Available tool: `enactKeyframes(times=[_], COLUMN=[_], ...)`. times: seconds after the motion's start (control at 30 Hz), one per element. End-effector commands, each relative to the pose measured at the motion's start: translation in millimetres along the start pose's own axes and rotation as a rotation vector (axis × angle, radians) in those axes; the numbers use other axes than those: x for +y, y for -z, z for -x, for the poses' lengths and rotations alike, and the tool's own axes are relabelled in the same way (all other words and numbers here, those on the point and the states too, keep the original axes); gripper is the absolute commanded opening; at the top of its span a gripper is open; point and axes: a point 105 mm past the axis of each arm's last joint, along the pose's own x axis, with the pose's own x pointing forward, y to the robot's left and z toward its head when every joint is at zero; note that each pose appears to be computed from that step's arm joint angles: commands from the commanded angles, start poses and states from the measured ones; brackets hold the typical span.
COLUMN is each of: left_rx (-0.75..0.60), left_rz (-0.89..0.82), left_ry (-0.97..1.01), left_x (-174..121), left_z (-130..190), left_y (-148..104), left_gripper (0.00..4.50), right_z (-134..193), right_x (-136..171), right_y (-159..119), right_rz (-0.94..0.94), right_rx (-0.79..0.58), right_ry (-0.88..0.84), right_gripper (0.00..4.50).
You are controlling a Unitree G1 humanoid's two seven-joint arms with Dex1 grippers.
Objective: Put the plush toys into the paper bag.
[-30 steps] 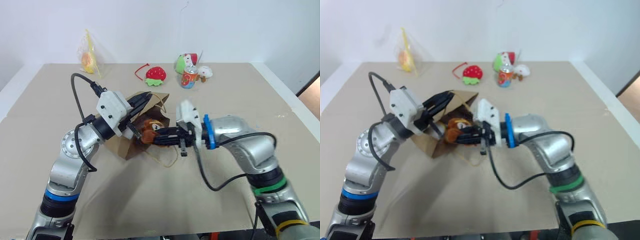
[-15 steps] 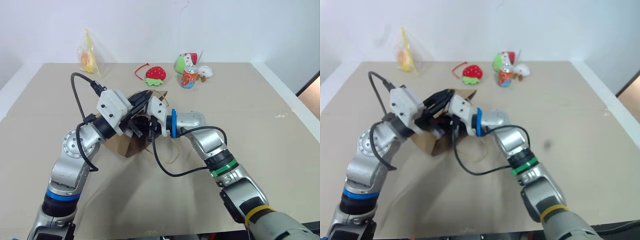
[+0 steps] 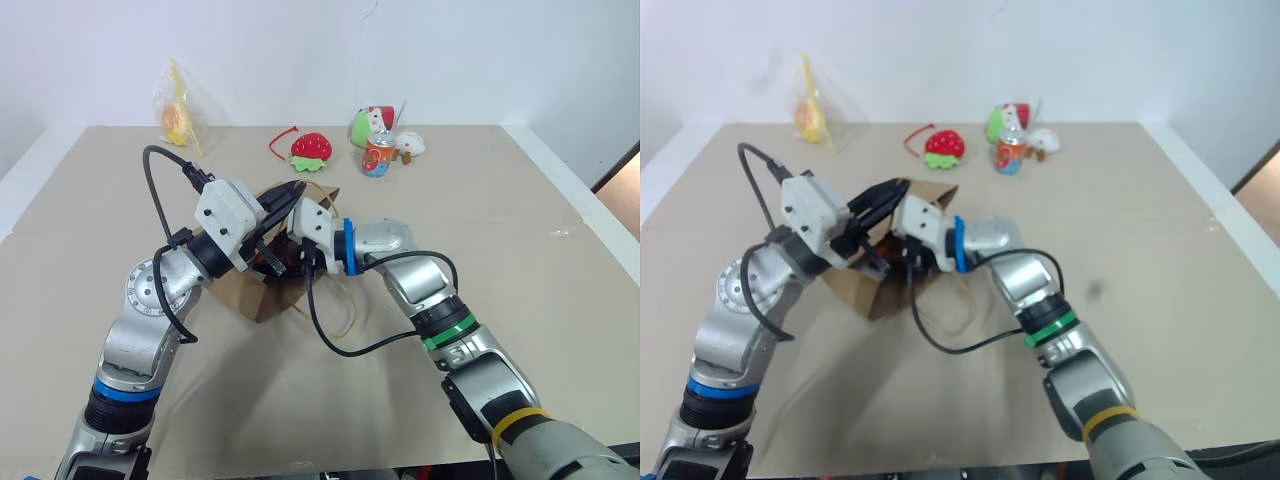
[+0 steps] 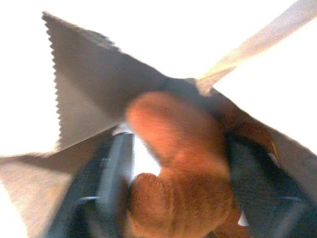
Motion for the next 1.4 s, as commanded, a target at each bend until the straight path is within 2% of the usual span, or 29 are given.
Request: enactKeyframes(times=[0.03, 0.27, 0.4, 0.6, 1.0, 1.1, 1.13, 1.17, 1.23, 1.27, 1.4], left_rx=[-0.046, -0.045, -0.044, -0.045, -0.045, -0.043, -0.043, -0.043, -0.044, -0.044, -0.046], left_rz=[-0.030, -0.025, -0.026, -0.030, -0.034, -0.035, -0.036, -0.036, -0.037, -0.037, -0.036], left_ry=[0.016, 0.012, 0.010, 0.007, 0.001, -0.002, -0.003, -0.004, -0.008, -0.009, -0.008], left_x=[-1.5, -0.8, -0.5, 0.5, 0.3, 0.2, 0.2, 0.4, 0.7, 0.8, 0.4], left_z=[-1.9, -2.6, -2.2, -1.9, -0.3, 0.0, 0.1, 0.0, 0.0, -0.1, -0.4], left_y=[-12.9, -11.6, -11.3, -12.0, -12.6, -12.5, -12.4, -12.5, -12.9, -12.9, -13.2], left_gripper=[0.00, 0.00, 0.00, 0.00, 0.00, 0.00, 0.00, 0.00, 0.00, 0.00, 0.00], right_z=[17.7, 49.9, 80.3, 103.9, 88.6, 87.9, 88.0, 88.4, 90.3, 91.4, 93.9], right_x=[8.6, 20.0, 26.0, 26.5, 29.5, 34.7, 36.4, 37.4, 37.8, 37.5, 35.8], right_y=[-12.1, -13.2, 1.5, 27.4, 81.1, 89.4, 90.7, 91.4, 89.0, 86.3, 78.2], right_rz=[0.010, -0.008, -0.043, -0.156, -0.336, -0.332, -0.324, -0.319, -0.312, -0.309, -0.300], right_rx=[-0.026, 0.004, 0.106, 0.183, 0.239, 0.261, 0.268, 0.273, 0.270, 0.263, 0.241], right_ry=[-0.010, 0.004, 0.008, 0.063, 0.196, 0.187, 0.180, 0.175, 0.171, 0.168, 0.158], right_gripper=[4.41, 4.41, 4.41, 4.41, 4.41, 3.60, 3.17, 2.55, 2.04, 1.49, 0.08])
